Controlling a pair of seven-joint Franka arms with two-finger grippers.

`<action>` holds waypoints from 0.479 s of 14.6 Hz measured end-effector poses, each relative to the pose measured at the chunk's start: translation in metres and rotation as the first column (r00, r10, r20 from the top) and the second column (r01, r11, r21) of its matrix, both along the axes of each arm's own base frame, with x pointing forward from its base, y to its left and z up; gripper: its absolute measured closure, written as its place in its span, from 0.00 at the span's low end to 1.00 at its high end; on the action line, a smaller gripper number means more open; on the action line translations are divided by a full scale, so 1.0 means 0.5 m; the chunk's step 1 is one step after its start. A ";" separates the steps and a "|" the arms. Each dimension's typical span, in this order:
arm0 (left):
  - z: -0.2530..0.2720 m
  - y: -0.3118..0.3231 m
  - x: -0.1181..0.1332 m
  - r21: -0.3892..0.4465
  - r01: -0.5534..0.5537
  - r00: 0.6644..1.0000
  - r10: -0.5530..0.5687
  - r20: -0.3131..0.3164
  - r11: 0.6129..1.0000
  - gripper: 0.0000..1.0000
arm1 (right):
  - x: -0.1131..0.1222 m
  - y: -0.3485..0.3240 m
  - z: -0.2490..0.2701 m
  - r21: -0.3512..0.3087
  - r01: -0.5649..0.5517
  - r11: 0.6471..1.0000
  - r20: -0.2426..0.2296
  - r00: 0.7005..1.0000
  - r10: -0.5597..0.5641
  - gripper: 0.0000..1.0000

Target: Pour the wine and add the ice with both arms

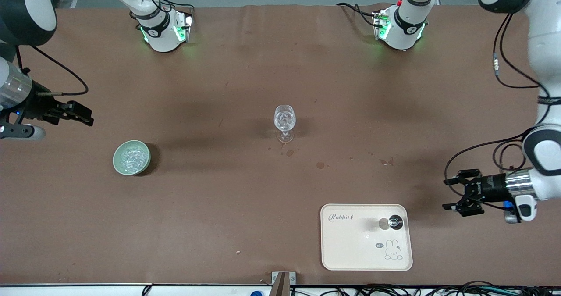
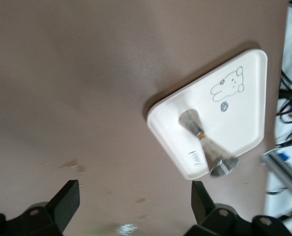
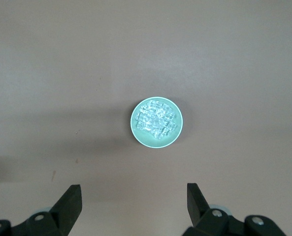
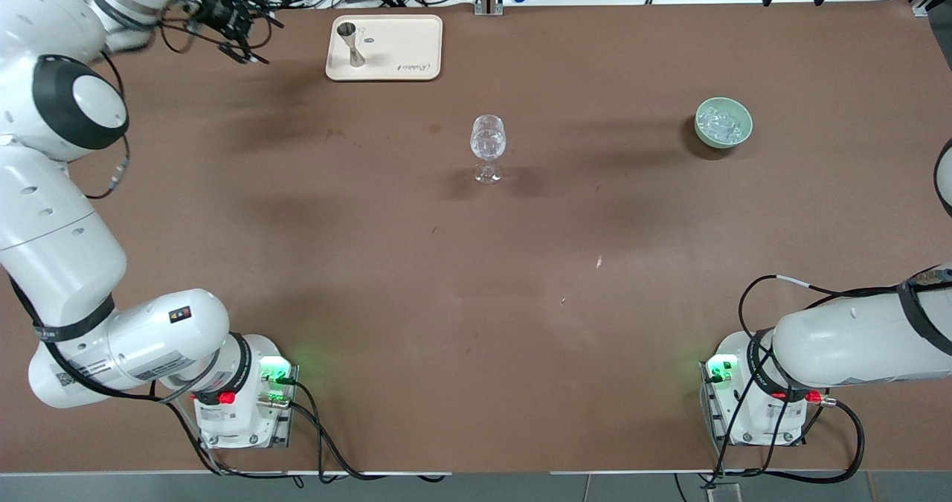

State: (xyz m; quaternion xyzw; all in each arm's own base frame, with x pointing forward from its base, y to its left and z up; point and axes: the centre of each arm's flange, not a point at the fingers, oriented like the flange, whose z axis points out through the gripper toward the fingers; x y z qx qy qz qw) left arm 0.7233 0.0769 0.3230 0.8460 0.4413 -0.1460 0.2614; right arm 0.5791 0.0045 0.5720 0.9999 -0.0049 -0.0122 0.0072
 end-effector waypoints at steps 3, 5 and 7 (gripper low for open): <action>0.151 -0.015 -0.029 0.179 0.117 0.992 -0.124 0.029 0.977 0.00 | -0.003 -0.035 0.004 0.001 -0.028 1.000 0.002 1.000 0.028 0.05; 0.233 -0.044 -0.053 0.267 0.202 0.975 -0.219 0.037 0.942 0.00 | -0.001 -0.074 0.012 -0.001 -0.031 1.000 0.021 0.999 0.031 0.03; 0.293 -0.078 -0.073 0.351 0.273 0.952 -0.304 0.037 0.896 0.00 | 0.000 -0.122 0.038 -0.005 -0.039 0.999 0.052 0.998 0.039 0.01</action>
